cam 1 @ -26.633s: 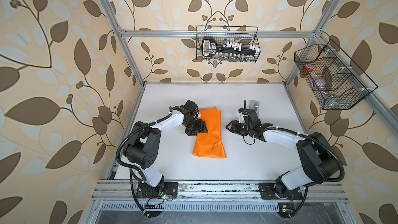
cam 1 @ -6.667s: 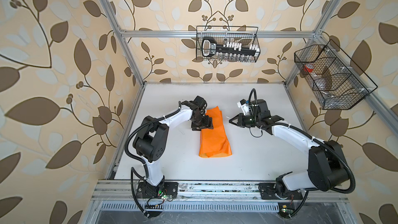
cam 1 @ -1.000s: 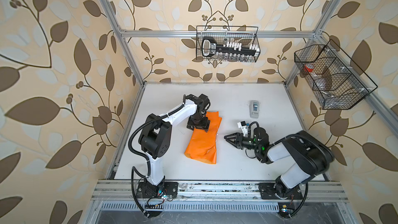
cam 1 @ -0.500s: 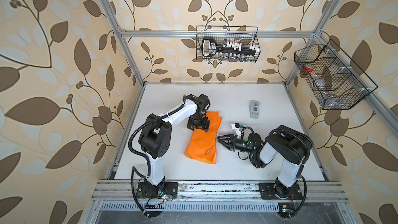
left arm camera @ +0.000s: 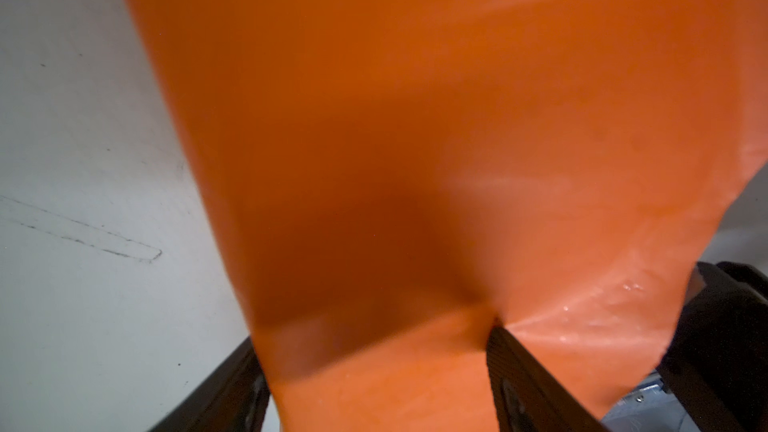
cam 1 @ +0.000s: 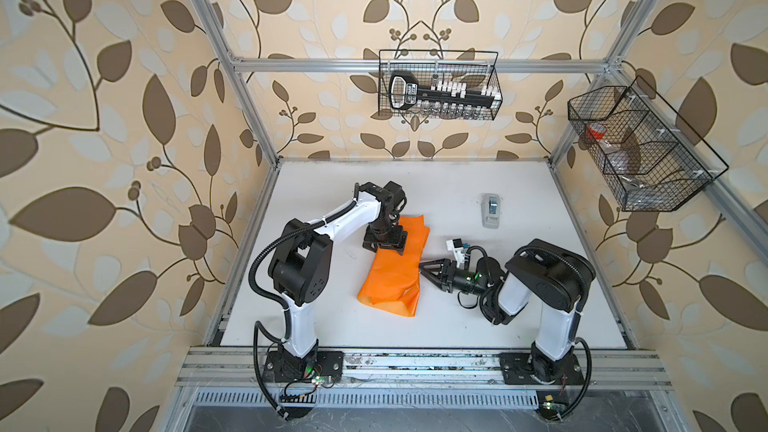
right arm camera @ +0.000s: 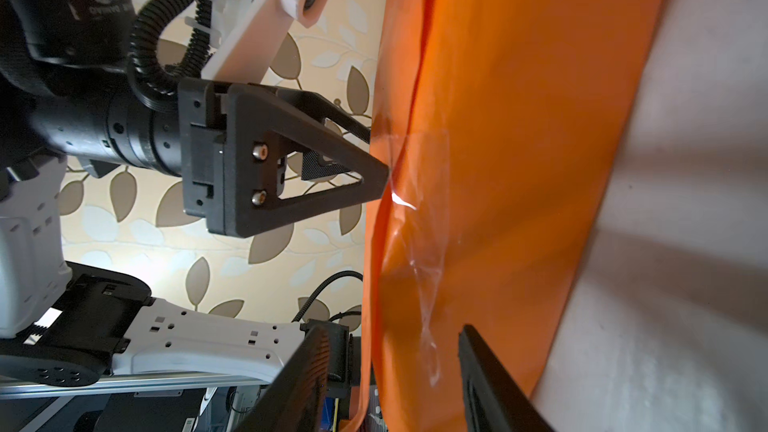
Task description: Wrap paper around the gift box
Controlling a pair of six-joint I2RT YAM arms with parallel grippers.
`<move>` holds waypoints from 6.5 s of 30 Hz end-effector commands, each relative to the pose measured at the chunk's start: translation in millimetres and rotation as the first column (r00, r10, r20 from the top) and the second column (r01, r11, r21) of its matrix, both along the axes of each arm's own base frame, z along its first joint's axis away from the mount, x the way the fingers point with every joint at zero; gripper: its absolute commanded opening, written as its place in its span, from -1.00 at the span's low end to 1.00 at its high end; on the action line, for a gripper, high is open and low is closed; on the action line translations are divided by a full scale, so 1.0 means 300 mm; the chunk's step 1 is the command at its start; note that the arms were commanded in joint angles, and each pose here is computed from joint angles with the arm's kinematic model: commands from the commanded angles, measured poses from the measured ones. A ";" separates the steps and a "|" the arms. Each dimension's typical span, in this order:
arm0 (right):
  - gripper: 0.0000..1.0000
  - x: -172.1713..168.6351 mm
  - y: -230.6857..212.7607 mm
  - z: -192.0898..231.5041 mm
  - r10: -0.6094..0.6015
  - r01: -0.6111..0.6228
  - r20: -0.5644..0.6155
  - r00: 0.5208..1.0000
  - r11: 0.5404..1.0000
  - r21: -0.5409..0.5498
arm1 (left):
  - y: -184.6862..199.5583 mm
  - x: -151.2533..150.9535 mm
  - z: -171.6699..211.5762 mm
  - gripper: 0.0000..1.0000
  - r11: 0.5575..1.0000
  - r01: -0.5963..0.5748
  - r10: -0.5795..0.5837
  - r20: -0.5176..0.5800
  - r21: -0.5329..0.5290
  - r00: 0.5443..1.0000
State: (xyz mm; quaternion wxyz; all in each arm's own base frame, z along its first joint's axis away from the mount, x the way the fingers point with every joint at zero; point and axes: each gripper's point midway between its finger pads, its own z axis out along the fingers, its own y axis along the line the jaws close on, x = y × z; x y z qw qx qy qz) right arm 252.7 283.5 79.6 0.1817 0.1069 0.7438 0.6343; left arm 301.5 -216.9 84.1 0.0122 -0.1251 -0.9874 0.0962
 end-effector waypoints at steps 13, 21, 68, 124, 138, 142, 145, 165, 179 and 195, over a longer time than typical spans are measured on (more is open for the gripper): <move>-0.37 0.001 0.007 0.022 -0.005 0.004 0.018 1.000 1.000 0.029 | -0.014 -0.042 -0.094 0.59 1.000 0.007 -0.005 -0.072 0.027 0.997; -0.53 0.002 0.008 0.038 -0.005 0.004 0.017 1.000 0.999 0.041 | -0.014 -0.043 -0.097 0.59 1.000 0.004 -0.003 -0.075 0.026 0.997; -1.00 -0.053 -0.008 0.149 0.332 -0.328 0.027 0.943 0.939 -0.107 | -0.026 -0.028 -0.085 0.59 1.000 -0.002 0.003 -0.057 0.013 0.998; -0.96 0.070 -0.038 0.027 0.578 -0.476 -0.147 0.803 0.473 -0.741 | -0.036 -0.032 -0.097 0.59 1.000 -0.001 0.001 -0.059 -0.006 0.998; -0.15 0.077 -0.071 0.057 0.541 -0.429 -0.125 0.832 0.483 -0.763 | -0.032 -0.034 -0.098 0.59 1.000 -0.001 0.001 -0.060 -0.003 0.998; 0.00 0.077 -0.086 0.070 0.524 -0.407 -0.116 0.844 0.483 -0.776 | -0.032 -0.035 -0.101 0.59 1.000 -0.002 0.002 -0.062 -0.003 0.998; 0.09 0.091 -0.104 0.086 0.494 -0.374 -0.102 0.864 0.492 -0.786 | -0.033 -0.033 -0.099 0.59 1.000 -0.002 0.002 -0.061 -0.002 0.998; -1.00 0.148 0.085 0.146 0.454 -0.313 0.004 0.891 0.621 -0.719 | -0.036 -0.036 -0.102 0.59 1.000 0.000 0.000 -0.063 -0.001 0.998; -1.00 0.139 0.054 -0.012 0.428 -0.339 -0.081 0.900 0.572 -0.747 | -0.029 -0.040 -0.098 0.59 1.000 0.001 -0.001 -0.061 0.006 0.998; -1.00 0.095 0.016 0.082 0.420 -0.305 -0.028 0.907 0.609 -0.732 | -0.029 -0.035 -0.095 0.59 1.000 -0.004 0.004 -0.058 0.007 0.998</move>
